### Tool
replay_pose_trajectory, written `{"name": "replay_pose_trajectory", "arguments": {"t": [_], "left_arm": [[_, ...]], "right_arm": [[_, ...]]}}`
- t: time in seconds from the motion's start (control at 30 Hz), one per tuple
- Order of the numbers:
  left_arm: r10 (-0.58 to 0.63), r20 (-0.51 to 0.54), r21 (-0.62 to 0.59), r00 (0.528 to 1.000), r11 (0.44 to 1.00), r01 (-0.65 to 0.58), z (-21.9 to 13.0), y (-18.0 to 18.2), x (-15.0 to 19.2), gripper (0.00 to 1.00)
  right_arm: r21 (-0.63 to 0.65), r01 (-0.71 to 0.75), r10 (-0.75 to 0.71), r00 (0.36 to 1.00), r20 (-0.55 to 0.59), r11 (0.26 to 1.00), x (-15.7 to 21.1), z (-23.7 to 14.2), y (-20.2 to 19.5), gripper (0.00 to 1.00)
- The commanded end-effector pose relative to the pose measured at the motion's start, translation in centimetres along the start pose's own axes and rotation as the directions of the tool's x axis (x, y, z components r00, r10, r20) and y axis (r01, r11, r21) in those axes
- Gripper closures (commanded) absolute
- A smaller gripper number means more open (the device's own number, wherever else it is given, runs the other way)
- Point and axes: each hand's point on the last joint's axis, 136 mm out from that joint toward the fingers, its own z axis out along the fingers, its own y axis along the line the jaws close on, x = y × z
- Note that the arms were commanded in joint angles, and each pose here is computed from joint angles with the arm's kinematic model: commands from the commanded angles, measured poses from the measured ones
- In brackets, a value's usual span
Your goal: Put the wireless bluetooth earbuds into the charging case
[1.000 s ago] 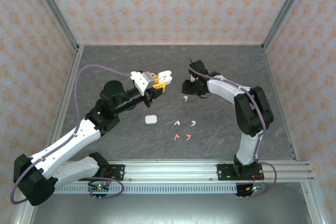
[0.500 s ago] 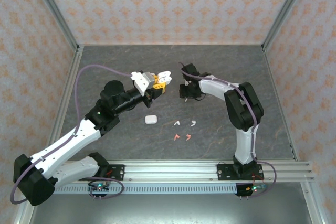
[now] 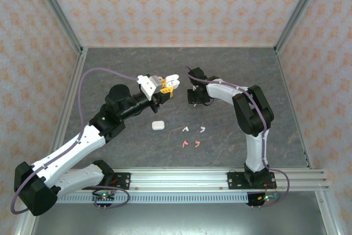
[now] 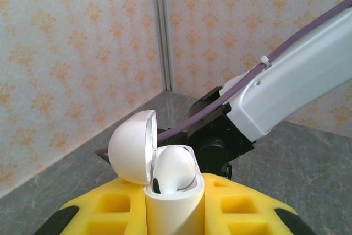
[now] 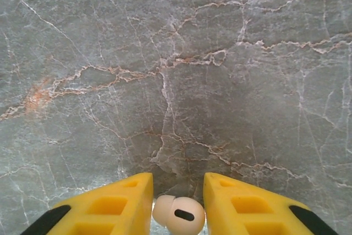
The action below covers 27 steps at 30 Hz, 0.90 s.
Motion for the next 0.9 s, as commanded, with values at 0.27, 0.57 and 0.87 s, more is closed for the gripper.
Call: {"name": "replay_pose_trajectory", "arguments": {"t": [0.27,0.57,0.87], "left_arm": [[0.023,0.017,-0.013,1.0,1.0,-0.023,-0.4,-0.1,-0.7,1.0],[0.021,0.013,-0.014,1.0,1.0,-0.021,-0.3,0.0,-0.6,1.0],[0.017,0.01,-0.012,1.0,1.0,-0.017,-0.2,0.0,-0.4,1.0]], "right_arm": [[0.042,0.022,-0.02,0.999,-0.04,0.999,1.5,0.5,-0.3,0.73],[0.044,0.008,-0.007,1.0,-0.03,0.999,1.8,-0.3,-0.5,0.72],[0.039,0.004,-0.003,1.0,-0.024,0.999,1.9,-0.6,-0.5,0.7]]}}
